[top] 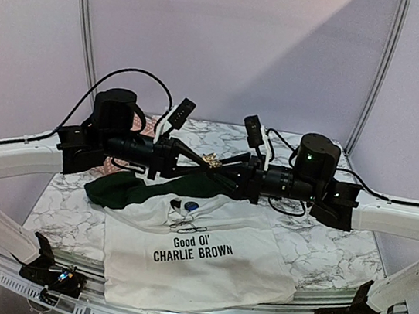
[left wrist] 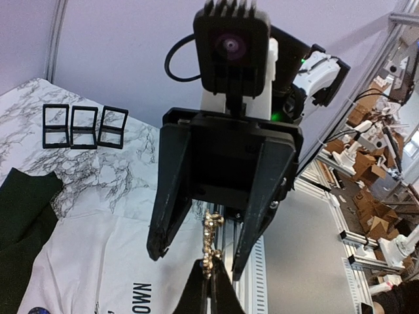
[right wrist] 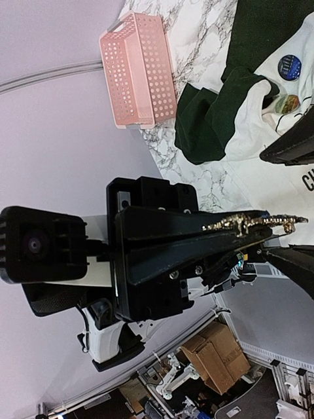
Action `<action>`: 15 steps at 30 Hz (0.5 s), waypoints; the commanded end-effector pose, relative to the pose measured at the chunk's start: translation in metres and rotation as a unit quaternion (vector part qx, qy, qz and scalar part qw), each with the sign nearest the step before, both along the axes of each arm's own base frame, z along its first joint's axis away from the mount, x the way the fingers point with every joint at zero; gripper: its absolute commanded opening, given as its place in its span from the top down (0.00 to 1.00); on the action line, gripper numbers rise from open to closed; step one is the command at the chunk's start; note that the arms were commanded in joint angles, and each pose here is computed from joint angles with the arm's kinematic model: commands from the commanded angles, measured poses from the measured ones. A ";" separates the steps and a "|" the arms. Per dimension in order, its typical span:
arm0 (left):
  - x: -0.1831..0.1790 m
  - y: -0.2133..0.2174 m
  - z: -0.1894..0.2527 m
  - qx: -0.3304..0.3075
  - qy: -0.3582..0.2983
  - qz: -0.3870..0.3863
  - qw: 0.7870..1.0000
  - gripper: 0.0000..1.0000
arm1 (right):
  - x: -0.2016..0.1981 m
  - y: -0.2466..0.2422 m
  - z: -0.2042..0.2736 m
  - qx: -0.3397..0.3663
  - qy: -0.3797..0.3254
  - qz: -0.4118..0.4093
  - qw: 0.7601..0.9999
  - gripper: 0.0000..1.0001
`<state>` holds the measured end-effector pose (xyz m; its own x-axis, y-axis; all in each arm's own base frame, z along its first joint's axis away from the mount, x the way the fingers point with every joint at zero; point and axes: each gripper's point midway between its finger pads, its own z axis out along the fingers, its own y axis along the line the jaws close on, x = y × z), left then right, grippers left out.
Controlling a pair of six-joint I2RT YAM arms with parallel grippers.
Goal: Remove the brooch from the garment
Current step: Close the brooch securely.
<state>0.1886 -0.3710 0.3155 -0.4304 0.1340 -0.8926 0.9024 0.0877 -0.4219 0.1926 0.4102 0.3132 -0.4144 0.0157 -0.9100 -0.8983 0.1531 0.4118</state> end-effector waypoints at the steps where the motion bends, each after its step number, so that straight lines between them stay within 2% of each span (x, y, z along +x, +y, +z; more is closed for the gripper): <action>1: 0.003 0.000 0.011 -0.013 -0.008 -0.002 1.000 1.00 | 0.001 0.002 0.017 0.024 -0.008 0.000 1.000 0.59; 5: 0.002 0.000 0.011 -0.014 -0.009 -0.003 1.000 1.00 | 0.000 0.002 0.019 0.029 -0.006 0.001 1.000 0.61; 15: 0.001 0.001 0.013 -0.015 -0.012 -0.003 1.000 1.00 | 0.005 0.002 0.016 0.027 0.003 -0.011 1.000 0.72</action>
<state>0.1873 -0.3712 0.3163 -0.4288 0.1348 -0.8933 0.9033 0.0789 -0.4217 0.1939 0.4103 0.3216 -0.4181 0.0496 -0.9071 -0.8955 0.1452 0.4207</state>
